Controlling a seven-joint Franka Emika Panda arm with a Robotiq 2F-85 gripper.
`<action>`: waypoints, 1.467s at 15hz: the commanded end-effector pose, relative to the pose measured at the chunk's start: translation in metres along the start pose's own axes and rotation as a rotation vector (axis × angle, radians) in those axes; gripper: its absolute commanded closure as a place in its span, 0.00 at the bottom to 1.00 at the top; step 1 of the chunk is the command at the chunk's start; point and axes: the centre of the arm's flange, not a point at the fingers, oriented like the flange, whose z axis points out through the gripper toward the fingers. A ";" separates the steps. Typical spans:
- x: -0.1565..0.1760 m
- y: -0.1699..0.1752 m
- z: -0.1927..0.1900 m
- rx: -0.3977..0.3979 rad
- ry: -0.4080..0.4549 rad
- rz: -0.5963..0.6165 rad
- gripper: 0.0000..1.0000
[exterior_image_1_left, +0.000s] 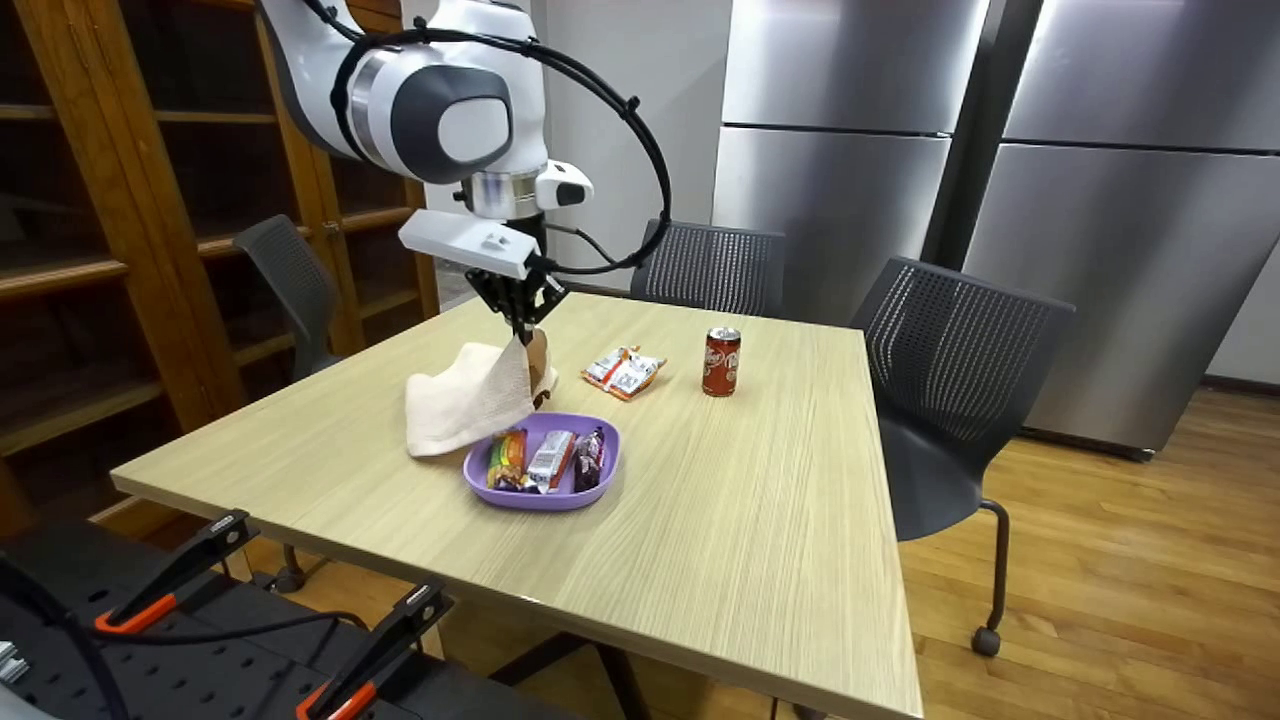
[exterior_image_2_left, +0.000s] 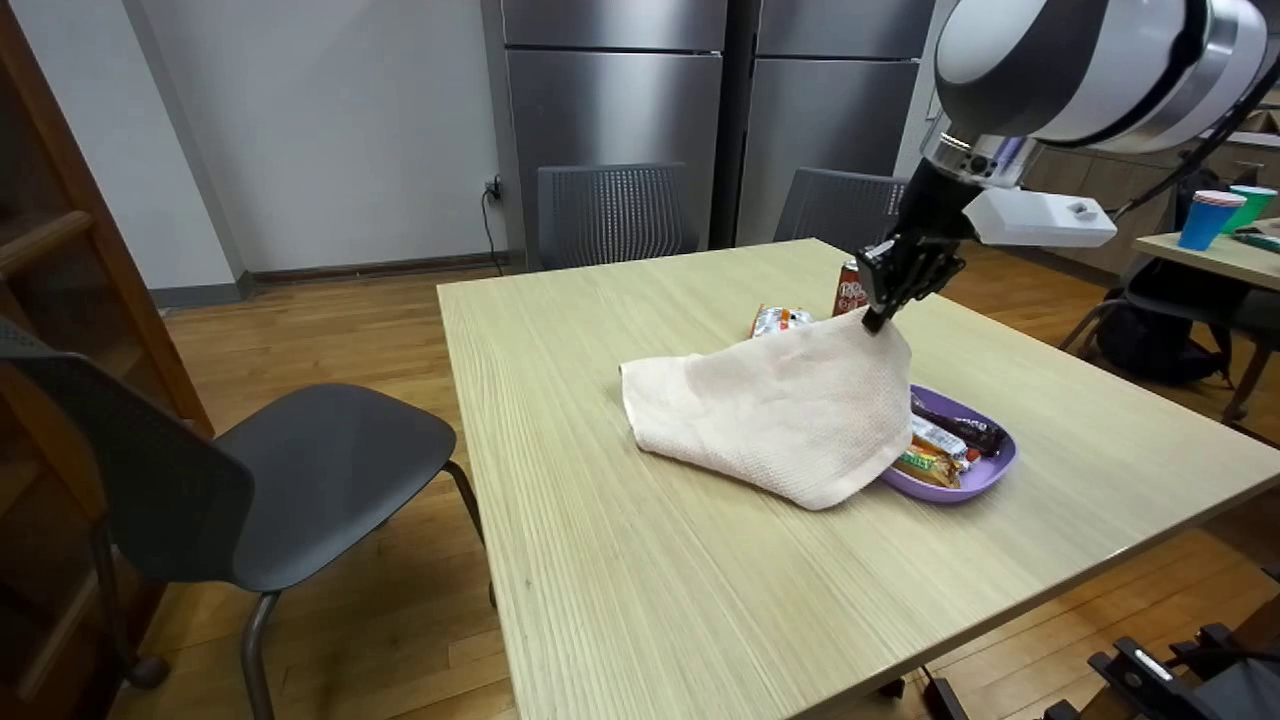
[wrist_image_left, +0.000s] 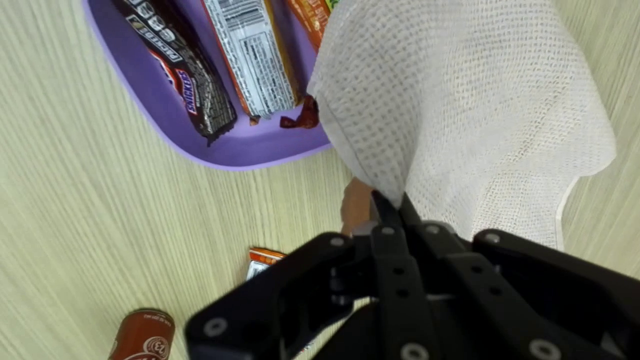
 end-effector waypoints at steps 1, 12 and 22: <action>-0.018 0.014 -0.017 -0.015 -0.009 0.034 0.99; -0.047 0.063 -0.029 -0.069 -0.035 0.129 0.99; -0.073 0.111 -0.042 -0.110 -0.046 0.206 0.99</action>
